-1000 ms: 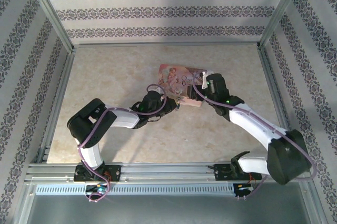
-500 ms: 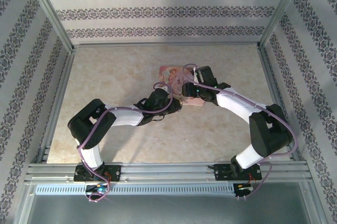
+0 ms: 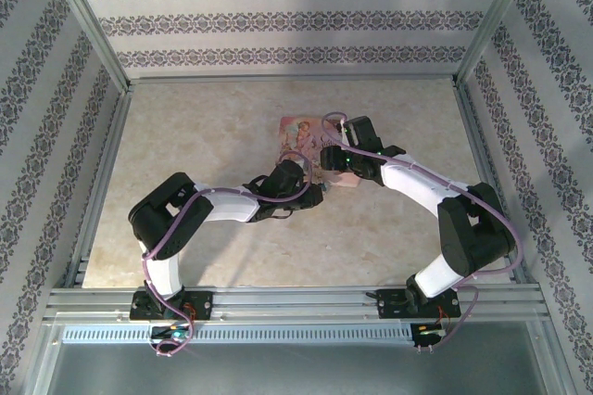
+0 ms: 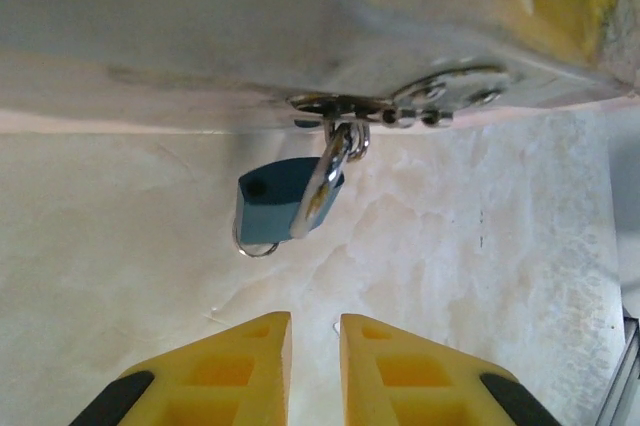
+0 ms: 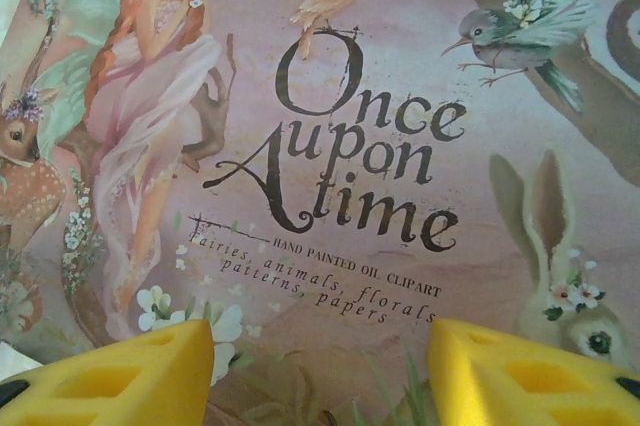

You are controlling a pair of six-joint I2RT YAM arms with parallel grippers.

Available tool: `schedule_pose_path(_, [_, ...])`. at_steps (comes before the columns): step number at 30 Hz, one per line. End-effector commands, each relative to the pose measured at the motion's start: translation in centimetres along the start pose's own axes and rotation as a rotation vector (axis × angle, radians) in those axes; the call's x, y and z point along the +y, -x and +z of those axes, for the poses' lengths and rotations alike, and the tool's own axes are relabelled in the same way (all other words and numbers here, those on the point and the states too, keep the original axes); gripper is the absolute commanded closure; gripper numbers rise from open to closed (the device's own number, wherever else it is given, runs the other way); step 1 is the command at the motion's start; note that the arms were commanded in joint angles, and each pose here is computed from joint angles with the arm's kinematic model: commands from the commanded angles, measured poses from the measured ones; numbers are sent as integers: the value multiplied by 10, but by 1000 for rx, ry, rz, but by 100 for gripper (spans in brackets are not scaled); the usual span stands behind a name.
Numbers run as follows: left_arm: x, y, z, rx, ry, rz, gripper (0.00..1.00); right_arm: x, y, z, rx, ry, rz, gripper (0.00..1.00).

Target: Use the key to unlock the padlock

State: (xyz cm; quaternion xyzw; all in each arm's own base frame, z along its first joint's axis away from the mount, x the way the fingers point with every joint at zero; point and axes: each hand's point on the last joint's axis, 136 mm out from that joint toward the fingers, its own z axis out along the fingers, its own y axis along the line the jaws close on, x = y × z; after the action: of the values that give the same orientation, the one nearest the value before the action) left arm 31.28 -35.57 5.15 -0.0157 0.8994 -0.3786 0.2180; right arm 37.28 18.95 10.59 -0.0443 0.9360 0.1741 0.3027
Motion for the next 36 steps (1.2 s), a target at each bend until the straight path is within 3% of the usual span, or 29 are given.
schedule_pose_path(1, [-11, 4, -14, -32, -9, 55, 77, -2, -16, 7, 64, 4, 10, 40])
schedule_pose_path(7, [-18, 27, -57, -142, 52, 161, 64, 11, 3, -14, -3, 48, -55, 39])
schedule_pose_path(14, [-6, 63, -116, -291, 150, 192, 41, 10, 9, -51, -67, 54, -90, 27])
schedule_pose_path(19, [25, 93, -145, -360, 217, 156, 17, -17, -6, -61, -69, 17, -8, 6])
schedule_pose_path(22, [47, 111, -147, -343, 197, 89, 12, -36, -16, -62, -50, 11, 50, 2])
schedule_pose_path(25, [64, 126, -136, -306, 127, 19, 11, -43, -24, -58, -24, 65, 110, 2])
schedule_pose_path(30, [64, 142, -96, -163, -54, -46, 20, -41, -27, -50, 12, 130, 133, 2])
schedule_pose_path(36, [61, 150, -62, -90, -144, -84, 34, -37, -20, -37, 26, 184, 163, 2])
